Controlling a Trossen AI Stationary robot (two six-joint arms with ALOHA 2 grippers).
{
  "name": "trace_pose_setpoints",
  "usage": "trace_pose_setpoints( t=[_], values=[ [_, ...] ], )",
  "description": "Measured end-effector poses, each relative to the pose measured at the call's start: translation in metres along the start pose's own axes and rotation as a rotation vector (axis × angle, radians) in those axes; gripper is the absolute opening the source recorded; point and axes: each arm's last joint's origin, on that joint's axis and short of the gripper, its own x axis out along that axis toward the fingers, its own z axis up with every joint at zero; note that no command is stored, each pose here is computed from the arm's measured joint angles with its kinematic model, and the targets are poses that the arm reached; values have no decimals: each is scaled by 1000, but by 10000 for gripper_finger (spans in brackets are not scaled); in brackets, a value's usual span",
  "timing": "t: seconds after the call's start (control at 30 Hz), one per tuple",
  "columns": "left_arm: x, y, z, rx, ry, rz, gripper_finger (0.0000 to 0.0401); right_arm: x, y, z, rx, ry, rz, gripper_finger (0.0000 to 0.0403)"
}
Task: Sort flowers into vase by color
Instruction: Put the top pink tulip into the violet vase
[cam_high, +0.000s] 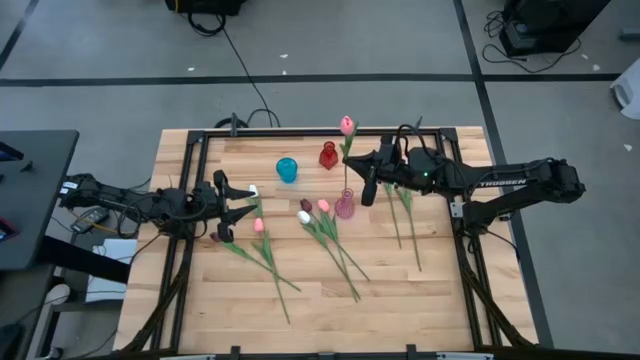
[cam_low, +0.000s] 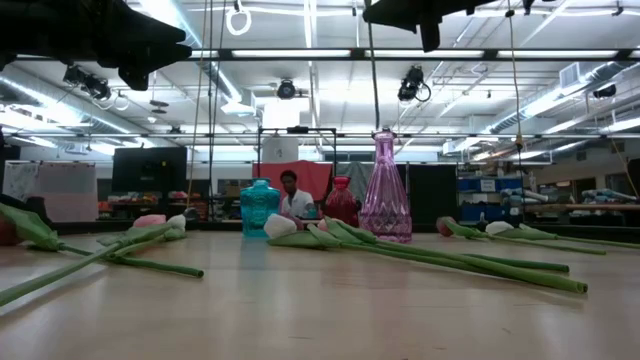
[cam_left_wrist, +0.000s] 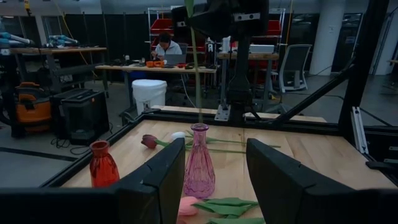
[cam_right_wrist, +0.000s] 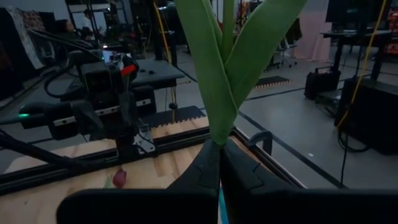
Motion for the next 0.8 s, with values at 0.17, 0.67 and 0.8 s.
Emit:
trace_pose_setpoints(
  t=[0.17, 0.67, 0.8],
  values=[
    [0, 0, 0, 0, 0, 0, 176, 0, 0, -1, -21, 12, -1, 11],
    [0, 0, 0, 0, 0, 1, 176, 5, 0, -19, -31, 107, -10, 14],
    [0, 0, 0, 0, -1, 0, 176, 10, -1, -36, 9, 157, -40, 29]
  ],
)
